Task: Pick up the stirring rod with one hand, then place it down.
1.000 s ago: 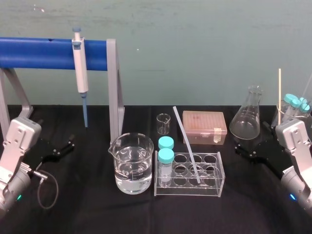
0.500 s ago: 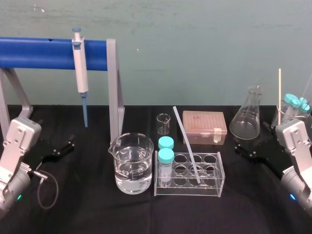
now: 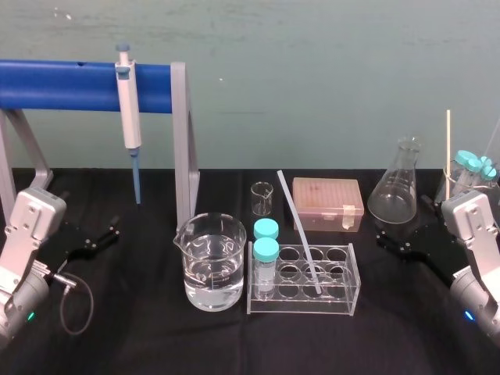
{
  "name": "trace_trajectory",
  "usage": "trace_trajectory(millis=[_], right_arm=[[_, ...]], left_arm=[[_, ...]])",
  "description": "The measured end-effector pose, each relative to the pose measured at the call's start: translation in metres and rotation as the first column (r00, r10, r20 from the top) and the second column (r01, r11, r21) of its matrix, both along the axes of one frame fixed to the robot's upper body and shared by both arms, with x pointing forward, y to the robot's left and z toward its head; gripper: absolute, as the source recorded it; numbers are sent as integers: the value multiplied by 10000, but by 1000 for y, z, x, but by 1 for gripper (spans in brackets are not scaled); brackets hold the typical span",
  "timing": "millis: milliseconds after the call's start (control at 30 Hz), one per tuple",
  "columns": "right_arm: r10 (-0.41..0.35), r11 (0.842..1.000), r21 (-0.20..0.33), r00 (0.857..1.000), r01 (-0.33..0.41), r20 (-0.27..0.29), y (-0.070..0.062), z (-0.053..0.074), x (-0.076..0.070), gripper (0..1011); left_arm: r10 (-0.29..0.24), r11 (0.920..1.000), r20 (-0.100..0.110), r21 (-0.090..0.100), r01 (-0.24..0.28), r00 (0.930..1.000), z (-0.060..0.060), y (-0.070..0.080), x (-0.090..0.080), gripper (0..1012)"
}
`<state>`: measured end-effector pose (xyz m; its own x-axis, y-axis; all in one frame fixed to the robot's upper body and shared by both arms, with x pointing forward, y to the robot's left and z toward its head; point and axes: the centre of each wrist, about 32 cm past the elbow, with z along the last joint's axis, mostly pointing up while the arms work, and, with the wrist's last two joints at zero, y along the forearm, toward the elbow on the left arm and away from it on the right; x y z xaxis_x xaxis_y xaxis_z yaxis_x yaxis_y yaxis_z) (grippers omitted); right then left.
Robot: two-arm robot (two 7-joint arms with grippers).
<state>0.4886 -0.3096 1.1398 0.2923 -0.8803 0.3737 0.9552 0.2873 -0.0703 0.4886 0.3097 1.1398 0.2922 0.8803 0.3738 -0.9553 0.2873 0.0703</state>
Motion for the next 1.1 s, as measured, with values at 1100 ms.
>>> trace_trajectory(millis=[1100], right_arm=[[3865, 8313, 4586, 9196, -3142, -706, 38, 87, 49, 1004]], left_arm=[[-1, 10000, 0, -1, 1, 10000, 0, 0, 0, 1000]])
